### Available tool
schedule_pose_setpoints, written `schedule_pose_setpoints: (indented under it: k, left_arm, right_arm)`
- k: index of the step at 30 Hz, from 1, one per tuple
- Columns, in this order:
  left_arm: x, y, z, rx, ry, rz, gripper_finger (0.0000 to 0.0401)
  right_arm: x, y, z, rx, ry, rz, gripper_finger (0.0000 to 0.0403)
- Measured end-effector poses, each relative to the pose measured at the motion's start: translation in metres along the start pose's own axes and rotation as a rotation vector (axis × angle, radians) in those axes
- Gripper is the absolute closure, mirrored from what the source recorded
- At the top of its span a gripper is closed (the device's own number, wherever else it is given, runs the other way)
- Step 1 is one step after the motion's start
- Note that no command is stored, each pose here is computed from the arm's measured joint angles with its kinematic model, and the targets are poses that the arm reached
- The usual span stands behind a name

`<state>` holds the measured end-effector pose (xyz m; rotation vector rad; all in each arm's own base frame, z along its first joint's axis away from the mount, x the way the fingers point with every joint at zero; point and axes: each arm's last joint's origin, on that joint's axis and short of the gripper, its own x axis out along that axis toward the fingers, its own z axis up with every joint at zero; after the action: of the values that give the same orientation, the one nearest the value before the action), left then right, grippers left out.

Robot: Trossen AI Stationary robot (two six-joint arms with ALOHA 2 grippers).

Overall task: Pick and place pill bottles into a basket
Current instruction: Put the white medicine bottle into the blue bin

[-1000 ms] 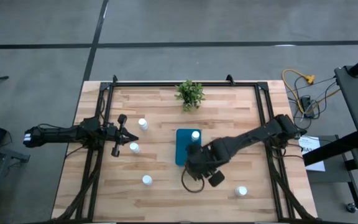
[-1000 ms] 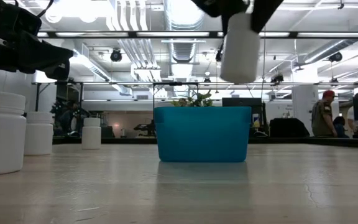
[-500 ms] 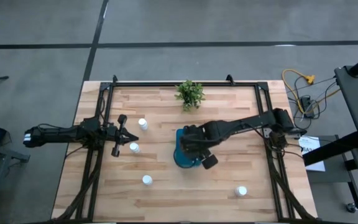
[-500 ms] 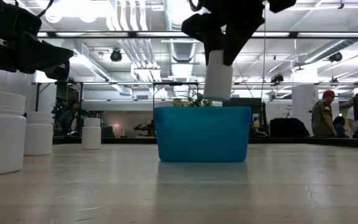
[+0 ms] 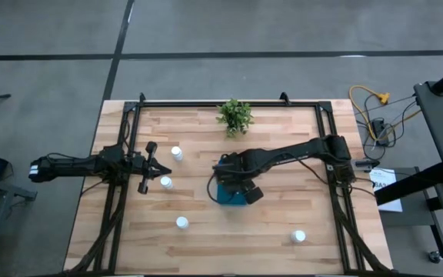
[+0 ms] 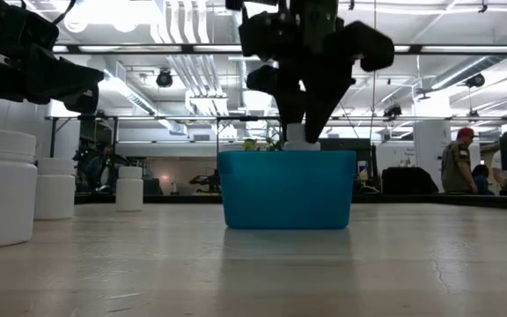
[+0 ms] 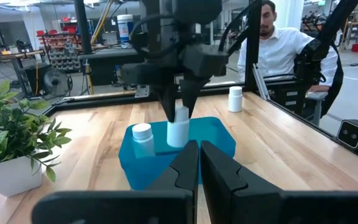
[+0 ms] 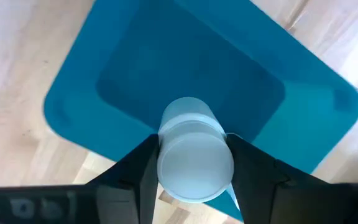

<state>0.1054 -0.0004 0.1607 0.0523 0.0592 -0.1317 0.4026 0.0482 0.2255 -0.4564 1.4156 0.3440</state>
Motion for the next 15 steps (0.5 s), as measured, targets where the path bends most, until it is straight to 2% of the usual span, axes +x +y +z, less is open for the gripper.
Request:
schedule_pose_setpoints:
  k: [8,15]
  left_arm:
    - [0.000,0.000,0.000,0.000,0.001,0.000,0.0401]
    - [0.000,0.000,0.000,0.000,0.001,0.000,0.0401]
  right_arm:
    - [0.024,-0.003,0.001,0.006,0.065,0.028,0.0255]
    - [0.029,-0.004,0.002,0.008,0.076,0.034,0.0255]
